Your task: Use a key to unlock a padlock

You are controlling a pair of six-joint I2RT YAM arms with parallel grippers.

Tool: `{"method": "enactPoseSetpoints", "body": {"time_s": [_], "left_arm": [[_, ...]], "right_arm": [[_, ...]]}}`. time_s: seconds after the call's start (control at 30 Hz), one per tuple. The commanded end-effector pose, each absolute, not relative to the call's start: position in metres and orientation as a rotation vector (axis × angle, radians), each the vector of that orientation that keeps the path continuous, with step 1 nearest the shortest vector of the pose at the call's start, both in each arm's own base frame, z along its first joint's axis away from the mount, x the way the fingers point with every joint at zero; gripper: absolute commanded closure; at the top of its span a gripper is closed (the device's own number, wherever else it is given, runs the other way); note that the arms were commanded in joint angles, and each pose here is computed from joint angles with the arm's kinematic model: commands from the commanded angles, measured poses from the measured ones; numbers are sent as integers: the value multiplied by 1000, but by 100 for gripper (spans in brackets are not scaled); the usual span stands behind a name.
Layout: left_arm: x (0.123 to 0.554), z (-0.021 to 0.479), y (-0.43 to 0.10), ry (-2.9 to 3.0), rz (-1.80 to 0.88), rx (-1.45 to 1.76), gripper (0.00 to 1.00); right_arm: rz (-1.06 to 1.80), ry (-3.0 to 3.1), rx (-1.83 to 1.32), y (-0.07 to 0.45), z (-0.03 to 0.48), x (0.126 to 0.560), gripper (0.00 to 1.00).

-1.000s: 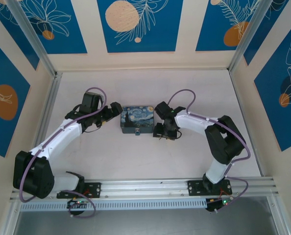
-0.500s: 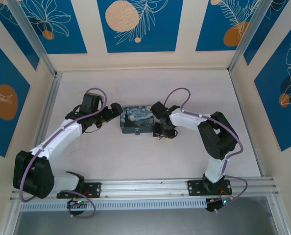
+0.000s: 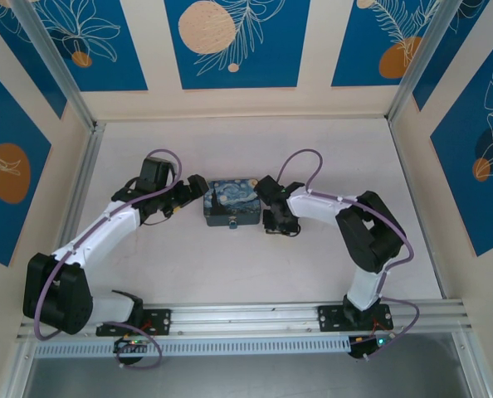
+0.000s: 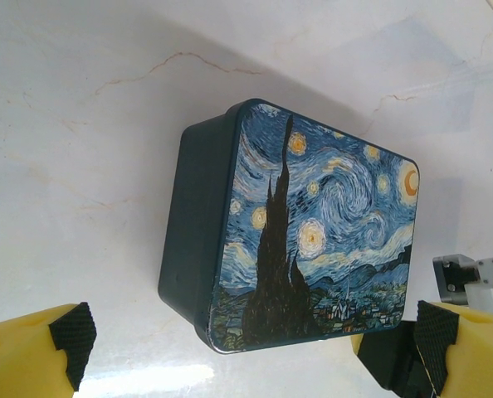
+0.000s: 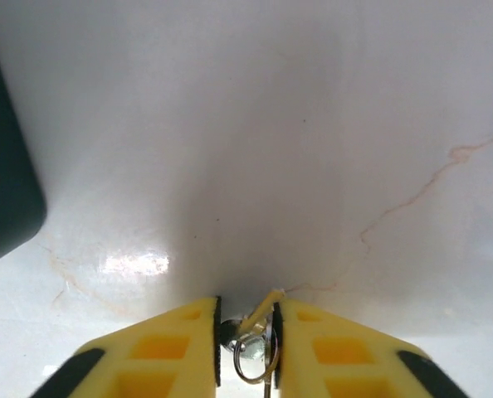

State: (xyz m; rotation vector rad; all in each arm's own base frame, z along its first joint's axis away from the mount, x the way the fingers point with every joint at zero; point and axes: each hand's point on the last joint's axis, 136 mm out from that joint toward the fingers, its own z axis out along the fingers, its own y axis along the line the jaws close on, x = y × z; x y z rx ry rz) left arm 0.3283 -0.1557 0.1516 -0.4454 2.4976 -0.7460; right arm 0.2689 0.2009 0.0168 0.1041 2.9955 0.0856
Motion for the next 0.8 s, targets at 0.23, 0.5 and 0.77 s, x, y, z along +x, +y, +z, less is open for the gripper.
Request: {"method": "enactPoseSetpoints", "body": {"time_s": [0.23, 0.5, 0.77], "left_arm": [[333, 157, -159, 2498, -756, -416, 0], [334, 170, -173, 2474, -867, -402, 0], [340, 200, -225, 2398, -1197, -338, 0]], "right_arm": [[170, 2965, 83, 194, 31, 252, 100], [584, 2807, -106, 220, 84, 253, 100], [1471, 2326, -458, 267, 196, 255, 100]]}}
